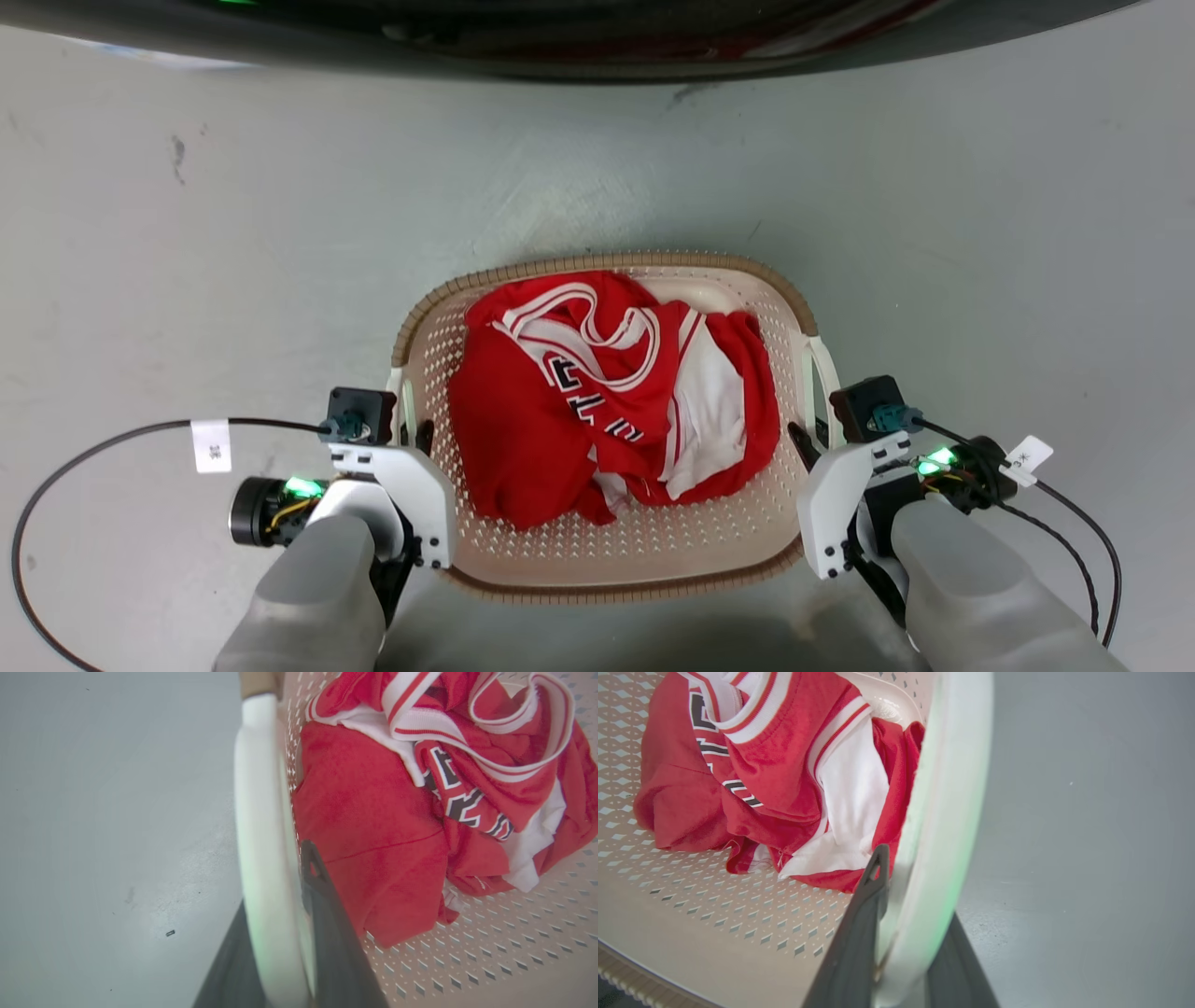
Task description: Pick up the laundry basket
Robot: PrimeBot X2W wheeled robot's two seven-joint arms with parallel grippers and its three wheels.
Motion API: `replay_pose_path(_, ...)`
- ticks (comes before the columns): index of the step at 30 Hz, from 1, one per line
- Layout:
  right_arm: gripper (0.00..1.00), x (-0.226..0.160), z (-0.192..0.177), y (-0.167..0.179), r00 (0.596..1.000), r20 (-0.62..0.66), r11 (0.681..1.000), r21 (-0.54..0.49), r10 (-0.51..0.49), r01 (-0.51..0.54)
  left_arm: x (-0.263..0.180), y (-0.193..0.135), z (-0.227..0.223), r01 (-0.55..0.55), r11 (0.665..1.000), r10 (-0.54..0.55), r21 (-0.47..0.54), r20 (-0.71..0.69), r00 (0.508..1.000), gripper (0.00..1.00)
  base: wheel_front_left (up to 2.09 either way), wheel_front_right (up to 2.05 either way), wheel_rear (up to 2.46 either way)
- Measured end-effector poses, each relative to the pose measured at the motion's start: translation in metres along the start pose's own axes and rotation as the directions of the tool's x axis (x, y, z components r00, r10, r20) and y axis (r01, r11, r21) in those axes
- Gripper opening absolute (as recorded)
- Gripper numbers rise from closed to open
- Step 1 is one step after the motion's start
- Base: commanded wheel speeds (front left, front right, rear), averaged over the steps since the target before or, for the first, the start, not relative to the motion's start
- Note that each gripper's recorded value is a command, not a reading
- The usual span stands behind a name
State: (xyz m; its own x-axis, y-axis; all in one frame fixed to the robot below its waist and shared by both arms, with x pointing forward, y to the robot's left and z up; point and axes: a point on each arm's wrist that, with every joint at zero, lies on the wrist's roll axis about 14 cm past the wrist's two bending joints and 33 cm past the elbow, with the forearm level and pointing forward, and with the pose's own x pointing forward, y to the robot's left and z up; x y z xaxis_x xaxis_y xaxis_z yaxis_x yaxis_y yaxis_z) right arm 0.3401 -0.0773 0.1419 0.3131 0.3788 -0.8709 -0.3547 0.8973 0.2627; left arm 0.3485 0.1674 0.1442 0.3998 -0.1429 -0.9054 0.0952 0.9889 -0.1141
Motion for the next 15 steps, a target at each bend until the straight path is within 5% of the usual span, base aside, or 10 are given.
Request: replay_pose_path(15,0.0,-0.047,0.012,0.012,0.999,0.047,1.0,-0.02,-0.022,0.023,-0.044,-0.018,0.008,0.024,1.0,-0.024,-0.005,0.031,0.999,0.0,0.0,0.0,0.0)
